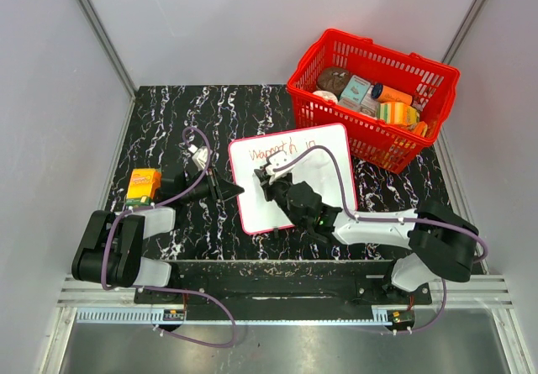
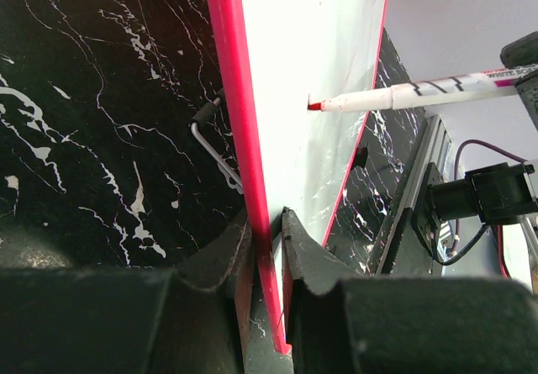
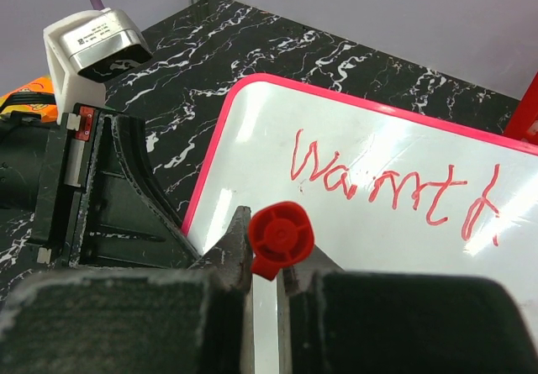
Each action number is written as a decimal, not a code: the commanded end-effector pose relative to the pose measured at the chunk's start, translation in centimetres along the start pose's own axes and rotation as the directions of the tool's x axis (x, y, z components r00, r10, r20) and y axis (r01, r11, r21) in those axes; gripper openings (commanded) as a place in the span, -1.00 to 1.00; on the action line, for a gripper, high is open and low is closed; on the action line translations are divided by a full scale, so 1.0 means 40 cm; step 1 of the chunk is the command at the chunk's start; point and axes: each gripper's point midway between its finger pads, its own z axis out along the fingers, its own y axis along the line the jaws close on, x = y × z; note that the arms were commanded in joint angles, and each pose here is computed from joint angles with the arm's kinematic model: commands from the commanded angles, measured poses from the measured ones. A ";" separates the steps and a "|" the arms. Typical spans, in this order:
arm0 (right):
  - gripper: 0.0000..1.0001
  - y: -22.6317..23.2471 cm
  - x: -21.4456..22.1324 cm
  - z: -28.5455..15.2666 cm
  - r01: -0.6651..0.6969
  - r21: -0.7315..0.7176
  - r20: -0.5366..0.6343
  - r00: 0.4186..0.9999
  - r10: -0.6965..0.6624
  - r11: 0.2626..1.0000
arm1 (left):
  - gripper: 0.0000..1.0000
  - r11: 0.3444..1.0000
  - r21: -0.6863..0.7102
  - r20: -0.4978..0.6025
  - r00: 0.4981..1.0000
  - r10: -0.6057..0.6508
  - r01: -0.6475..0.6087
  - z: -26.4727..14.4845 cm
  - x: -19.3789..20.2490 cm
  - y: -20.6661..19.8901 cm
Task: Write a sentence on the whiteboard
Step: Write on the whiteboard with the whiteboard.
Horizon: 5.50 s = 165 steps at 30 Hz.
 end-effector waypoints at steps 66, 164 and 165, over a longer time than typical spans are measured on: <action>-1.00 -0.022 0.047 -0.041 -0.094 0.049 -0.065 0.993 0.097 0.994 | -1.00 0.993 0.023 0.038 0.992 0.117 -0.118 0.010 -0.038 -0.007; -1.00 -0.086 0.014 -0.040 -0.195 0.027 -0.088 0.977 0.196 0.981 | -1.00 0.993 0.016 0.032 0.992 0.119 -0.120 0.012 -0.036 -0.004; -1.00 -0.086 0.016 -0.042 -0.193 0.027 -0.090 0.977 0.195 0.981 | -1.00 0.993 0.016 0.032 0.993 0.118 -0.118 0.012 -0.036 -0.004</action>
